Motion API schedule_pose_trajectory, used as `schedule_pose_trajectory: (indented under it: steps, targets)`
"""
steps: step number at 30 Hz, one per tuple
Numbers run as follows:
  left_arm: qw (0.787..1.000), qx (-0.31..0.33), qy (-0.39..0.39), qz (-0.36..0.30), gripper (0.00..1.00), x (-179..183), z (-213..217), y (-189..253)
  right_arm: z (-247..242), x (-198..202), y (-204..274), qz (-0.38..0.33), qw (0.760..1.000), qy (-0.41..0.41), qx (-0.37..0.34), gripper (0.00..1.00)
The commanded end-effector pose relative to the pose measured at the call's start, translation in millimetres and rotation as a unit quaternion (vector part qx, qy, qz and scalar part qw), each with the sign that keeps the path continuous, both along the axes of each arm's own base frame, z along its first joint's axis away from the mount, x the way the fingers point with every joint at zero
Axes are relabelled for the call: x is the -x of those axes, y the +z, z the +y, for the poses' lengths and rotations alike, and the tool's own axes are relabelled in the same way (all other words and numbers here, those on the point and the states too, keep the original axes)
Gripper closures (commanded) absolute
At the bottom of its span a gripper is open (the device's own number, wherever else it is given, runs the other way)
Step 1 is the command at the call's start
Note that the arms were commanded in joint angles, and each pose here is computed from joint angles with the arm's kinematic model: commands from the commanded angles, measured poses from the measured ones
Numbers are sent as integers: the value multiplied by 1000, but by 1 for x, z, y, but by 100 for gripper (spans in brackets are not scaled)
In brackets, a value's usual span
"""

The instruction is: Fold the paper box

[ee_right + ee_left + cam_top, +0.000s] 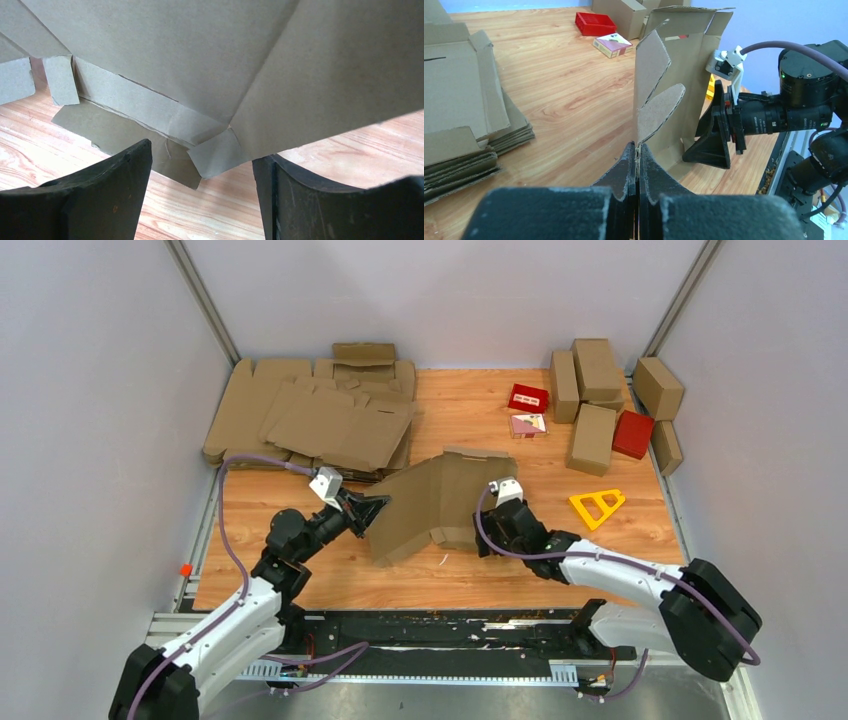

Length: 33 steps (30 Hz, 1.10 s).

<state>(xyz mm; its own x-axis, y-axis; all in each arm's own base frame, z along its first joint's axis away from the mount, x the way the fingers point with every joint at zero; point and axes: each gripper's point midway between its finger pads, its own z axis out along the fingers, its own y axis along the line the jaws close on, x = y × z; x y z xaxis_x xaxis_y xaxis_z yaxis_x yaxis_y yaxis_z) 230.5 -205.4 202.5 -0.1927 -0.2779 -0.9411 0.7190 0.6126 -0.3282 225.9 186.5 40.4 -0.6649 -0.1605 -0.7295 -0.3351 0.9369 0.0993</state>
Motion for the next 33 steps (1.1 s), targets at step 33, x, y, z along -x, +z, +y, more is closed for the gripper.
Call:
schedule_pose_trajectory:
  steps: [33]
  targets:
    - [999, 5, -37, -7, 100, 0, -19, 9, 24, -27, 30, -34, 999, -31, -21, 36]
